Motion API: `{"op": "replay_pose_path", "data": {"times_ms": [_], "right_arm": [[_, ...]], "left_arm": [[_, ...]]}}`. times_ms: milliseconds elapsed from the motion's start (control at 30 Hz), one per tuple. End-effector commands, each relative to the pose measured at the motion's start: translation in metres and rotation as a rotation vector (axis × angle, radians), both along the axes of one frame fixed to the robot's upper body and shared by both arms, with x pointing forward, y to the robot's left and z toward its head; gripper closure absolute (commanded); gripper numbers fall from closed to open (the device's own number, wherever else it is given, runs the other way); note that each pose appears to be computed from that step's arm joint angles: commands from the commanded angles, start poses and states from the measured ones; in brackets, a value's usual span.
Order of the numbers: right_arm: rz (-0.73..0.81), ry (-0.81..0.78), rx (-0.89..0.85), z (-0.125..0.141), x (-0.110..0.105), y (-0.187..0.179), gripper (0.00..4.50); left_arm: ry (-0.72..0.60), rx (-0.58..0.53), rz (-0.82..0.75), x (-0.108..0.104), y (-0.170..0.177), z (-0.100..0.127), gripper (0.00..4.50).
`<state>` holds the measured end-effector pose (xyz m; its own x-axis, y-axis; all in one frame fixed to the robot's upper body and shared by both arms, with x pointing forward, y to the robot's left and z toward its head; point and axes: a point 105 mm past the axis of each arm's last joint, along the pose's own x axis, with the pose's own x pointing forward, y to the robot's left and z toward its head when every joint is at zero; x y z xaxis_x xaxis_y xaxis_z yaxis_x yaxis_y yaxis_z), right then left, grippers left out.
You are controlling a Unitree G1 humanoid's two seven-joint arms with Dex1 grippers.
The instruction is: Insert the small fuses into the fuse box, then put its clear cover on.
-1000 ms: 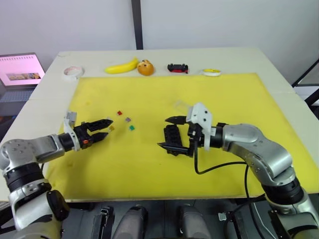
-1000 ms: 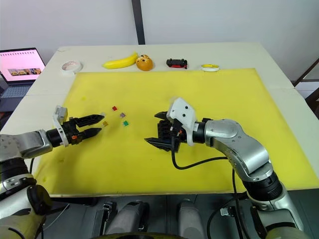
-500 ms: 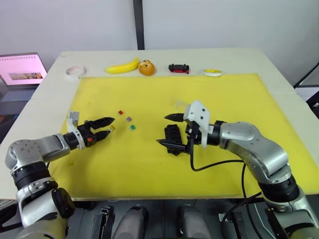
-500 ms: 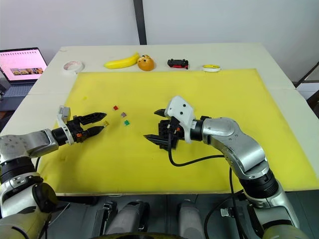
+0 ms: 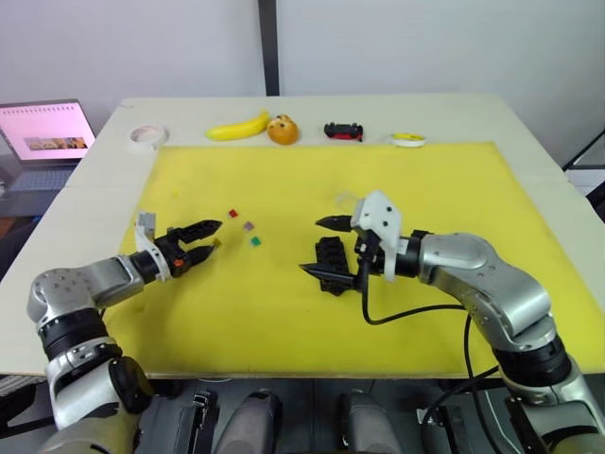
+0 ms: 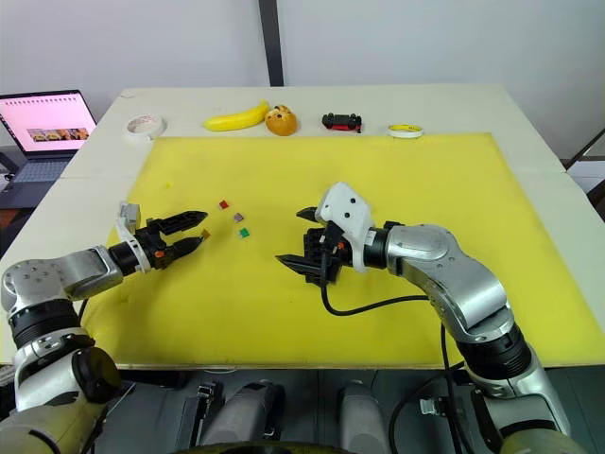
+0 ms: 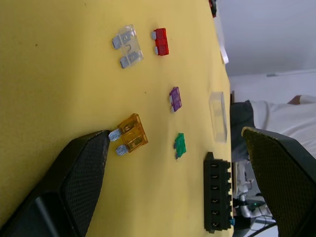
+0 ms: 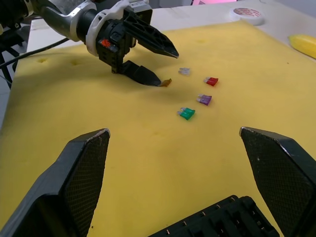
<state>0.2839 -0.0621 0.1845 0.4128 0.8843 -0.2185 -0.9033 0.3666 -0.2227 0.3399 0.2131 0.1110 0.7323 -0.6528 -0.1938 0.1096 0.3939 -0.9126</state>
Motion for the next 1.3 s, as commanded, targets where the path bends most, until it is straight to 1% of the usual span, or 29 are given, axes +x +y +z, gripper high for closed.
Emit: {"op": "replay_pose_path", "data": {"times_ms": [33, 533, 567, 600, 667, 1033, 1167, 1300], "right_arm": [[0.002, -0.058, 0.021, 0.015, -0.002, -0.001, 0.02], [0.002, -0.056, 0.012, 0.013, -0.001, -0.002, 0.02], [0.003, -0.056, 0.012, 0.013, -0.001, -0.002, 0.0], [0.003, -0.056, 0.011, 0.013, -0.001, -0.002, 0.0], [0.004, -0.056, 0.008, 0.013, -0.002, -0.003, 0.0], [0.001, -0.055, -0.002, 0.012, -0.002, -0.005, 0.0], [0.001, -0.056, -0.004, 0.013, -0.003, -0.006, 0.0], [0.002, -0.055, -0.004, 0.012, -0.003, -0.006, 0.0]], "left_arm": [[0.041, 0.025, -0.029, 0.002, -0.012, -0.009, 0.0], [0.036, 0.021, -0.027, -0.004, -0.009, -0.011, 0.0], [0.036, 0.019, -0.025, -0.004, -0.009, -0.011, 0.55], [0.036, 0.018, -0.026, -0.004, -0.009, -0.011, 0.93], [0.043, 0.026, -0.039, -0.005, -0.011, -0.013, 1.88], [0.062, 0.04, -0.019, -0.001, -0.009, -0.02, 1.88], [0.052, 0.044, -0.049, -0.002, -0.015, -0.02, 1.88], [0.055, 0.055, -0.046, -0.001, -0.015, -0.023, 1.88]]}}
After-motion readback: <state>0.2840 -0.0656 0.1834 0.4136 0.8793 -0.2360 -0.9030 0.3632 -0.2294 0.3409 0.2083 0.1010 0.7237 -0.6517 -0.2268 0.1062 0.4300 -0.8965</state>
